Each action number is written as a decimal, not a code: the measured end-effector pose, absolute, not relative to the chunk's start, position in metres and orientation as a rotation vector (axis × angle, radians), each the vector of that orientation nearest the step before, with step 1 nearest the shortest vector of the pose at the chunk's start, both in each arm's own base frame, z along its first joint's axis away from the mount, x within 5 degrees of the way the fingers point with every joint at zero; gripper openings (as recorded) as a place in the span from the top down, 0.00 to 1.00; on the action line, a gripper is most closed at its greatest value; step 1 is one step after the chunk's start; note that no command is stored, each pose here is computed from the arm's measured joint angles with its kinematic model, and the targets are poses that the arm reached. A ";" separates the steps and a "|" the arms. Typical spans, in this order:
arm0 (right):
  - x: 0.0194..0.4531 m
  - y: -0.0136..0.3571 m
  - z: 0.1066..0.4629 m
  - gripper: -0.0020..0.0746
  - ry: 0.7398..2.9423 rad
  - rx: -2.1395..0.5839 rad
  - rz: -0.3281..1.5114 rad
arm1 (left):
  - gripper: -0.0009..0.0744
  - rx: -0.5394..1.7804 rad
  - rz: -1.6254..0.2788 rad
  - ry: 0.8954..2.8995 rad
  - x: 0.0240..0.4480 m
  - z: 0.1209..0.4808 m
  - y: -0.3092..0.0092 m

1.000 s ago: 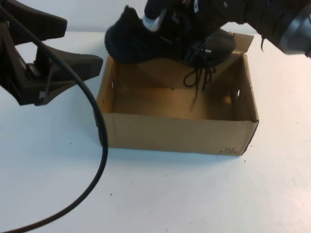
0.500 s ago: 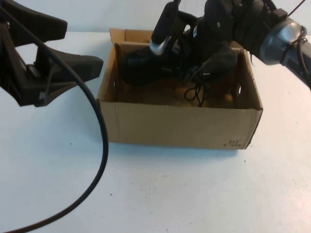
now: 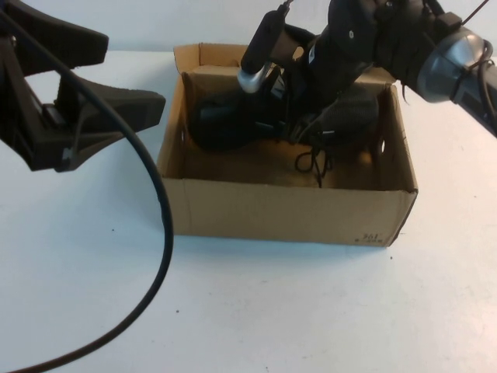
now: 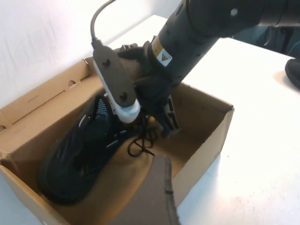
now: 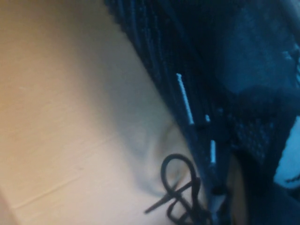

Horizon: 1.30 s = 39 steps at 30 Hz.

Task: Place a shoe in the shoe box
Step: Place the shoe in the shoe box

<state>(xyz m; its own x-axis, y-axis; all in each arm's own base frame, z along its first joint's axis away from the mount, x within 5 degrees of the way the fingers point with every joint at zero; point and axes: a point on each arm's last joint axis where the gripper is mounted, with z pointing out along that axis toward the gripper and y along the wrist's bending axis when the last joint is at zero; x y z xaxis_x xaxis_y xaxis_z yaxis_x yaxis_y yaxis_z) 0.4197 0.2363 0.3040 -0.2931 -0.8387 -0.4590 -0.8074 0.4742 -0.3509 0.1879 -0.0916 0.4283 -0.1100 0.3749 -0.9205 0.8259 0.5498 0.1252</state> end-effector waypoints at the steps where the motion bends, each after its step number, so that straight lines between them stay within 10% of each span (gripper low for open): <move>1: 0.418 0.236 0.306 0.96 2.137 -1.356 -0.053 | 0.10 1.012 -0.523 1.710 0.188 0.428 -0.092; 39: 0.431 0.238 0.281 0.96 2.253 -1.199 -0.036 | 0.10 1.022 -0.560 1.732 0.185 0.427 -0.093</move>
<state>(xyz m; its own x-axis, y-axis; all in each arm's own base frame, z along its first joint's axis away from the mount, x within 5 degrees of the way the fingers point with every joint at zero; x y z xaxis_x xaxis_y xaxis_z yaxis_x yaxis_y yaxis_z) 0.4307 0.2380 0.2810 -0.4276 -0.7669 -0.4785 -0.7515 0.5958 -0.2834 0.1854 -0.0926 0.4268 -0.1356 0.3734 -0.9177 0.8400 0.5345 0.0933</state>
